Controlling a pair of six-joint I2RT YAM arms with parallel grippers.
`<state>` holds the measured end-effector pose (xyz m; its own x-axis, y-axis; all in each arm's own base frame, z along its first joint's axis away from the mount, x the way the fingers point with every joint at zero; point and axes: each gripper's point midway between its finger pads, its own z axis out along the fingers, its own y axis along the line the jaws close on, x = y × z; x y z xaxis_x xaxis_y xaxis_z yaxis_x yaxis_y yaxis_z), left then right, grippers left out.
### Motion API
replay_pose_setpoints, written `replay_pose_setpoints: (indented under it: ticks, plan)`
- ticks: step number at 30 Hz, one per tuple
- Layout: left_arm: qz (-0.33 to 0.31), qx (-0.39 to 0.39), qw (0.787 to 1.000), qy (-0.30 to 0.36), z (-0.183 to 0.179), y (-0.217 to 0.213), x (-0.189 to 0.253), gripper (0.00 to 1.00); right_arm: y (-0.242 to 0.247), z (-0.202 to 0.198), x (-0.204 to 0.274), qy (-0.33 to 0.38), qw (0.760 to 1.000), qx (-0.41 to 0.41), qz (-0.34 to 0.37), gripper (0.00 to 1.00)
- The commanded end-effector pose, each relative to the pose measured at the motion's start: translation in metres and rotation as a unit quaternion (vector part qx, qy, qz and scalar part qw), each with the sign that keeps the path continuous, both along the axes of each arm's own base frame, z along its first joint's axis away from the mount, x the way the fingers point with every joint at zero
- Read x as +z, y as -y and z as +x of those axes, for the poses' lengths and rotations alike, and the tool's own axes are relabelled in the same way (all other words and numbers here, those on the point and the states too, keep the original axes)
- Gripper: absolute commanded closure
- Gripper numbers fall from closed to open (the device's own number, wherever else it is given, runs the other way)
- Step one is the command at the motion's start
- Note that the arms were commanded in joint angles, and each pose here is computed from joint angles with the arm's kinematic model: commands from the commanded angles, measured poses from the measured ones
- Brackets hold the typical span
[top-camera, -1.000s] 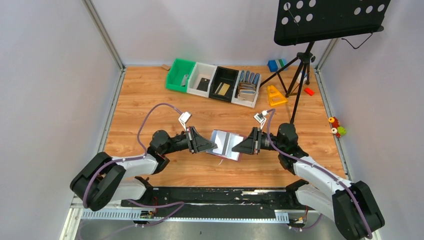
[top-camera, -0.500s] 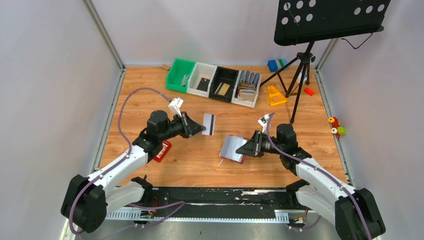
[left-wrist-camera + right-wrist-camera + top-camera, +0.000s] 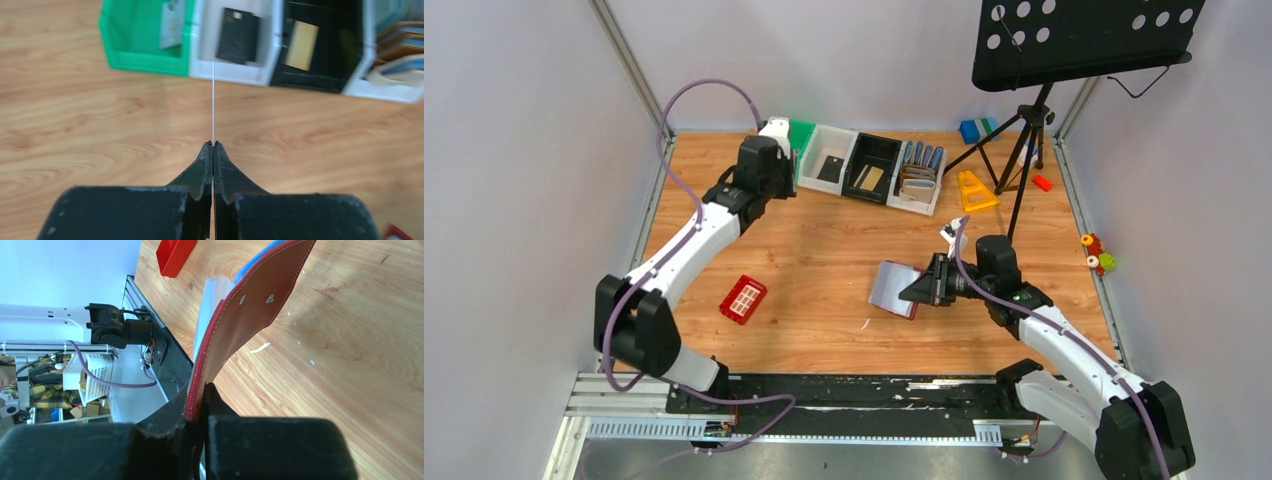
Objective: Take the credit cards out of the card holder
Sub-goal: Place the credit card in the storage box.
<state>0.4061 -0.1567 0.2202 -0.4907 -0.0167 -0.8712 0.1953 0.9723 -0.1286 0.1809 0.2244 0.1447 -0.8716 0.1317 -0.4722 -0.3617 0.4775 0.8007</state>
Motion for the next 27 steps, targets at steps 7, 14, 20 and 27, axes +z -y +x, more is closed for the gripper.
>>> replay_pose_setpoints:
  ticks: [7, 14, 20, 27]
  plan:
    - [0.260, 0.026, 0.965, -0.011, 0.085, -0.052, -0.010, 1.00, -0.003, 0.016, 0.028, 0.057, 0.998, 0.013, -0.004, 1.00]
    - [0.265, 0.007, 0.964, -0.021, 0.144, -0.048, -0.036, 1.00, -0.006, 0.022, 0.031, 0.061, 0.998, 0.015, -0.002, 1.00]
    - [0.240, -0.027, 0.970, -0.026, 0.174, -0.030, -0.063, 1.00, -0.010, 0.031, 0.033, 0.059, 0.998, 0.015, -0.002, 1.00]
    - [0.199, -0.030, 0.979, -0.022, 0.201, -0.026, -0.078, 1.00, -0.018, 0.040, 0.032, 0.047, 0.998, 0.030, 0.014, 1.00]
